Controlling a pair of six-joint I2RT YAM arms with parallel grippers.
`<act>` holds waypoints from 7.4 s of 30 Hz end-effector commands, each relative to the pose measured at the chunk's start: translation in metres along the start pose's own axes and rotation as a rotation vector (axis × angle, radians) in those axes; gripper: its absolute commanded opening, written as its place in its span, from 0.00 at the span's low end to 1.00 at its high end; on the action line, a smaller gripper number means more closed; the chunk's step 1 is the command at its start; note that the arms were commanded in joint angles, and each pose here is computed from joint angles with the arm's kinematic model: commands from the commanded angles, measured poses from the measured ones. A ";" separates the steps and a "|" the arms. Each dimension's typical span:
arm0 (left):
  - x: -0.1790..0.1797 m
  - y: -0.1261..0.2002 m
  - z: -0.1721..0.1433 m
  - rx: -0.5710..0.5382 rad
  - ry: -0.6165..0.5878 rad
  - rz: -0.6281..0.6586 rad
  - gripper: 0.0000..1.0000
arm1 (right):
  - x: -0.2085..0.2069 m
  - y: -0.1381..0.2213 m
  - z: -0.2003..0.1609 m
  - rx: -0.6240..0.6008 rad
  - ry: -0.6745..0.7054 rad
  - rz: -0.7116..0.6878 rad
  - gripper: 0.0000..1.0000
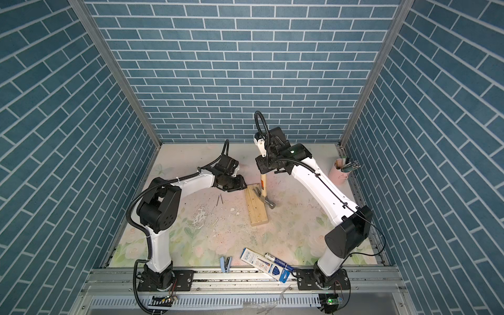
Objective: Use a claw hammer to pull out a nail
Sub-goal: Remove the nail from the mounting plate.
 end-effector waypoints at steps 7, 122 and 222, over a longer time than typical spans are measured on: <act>0.006 -0.007 -0.003 0.012 0.021 0.003 0.47 | 0.003 0.010 0.022 -0.079 0.049 -0.004 0.00; 0.048 -0.028 -0.048 0.083 0.102 0.055 0.46 | 0.019 0.006 -0.032 -0.553 -0.032 0.003 0.00; 0.061 -0.034 -0.061 0.112 0.136 0.073 0.46 | 0.023 0.022 -0.094 -0.614 -0.105 -0.010 0.00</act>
Point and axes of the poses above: each gripper's point midway between its finger pads, its own y axis back along the fingers, its own x axis along the line the jaws close on, z = x × y, the point moved 4 cm from there along y, back along the fingers, and after that the axes turned 9 degrees about y, right-handed, at the moved point
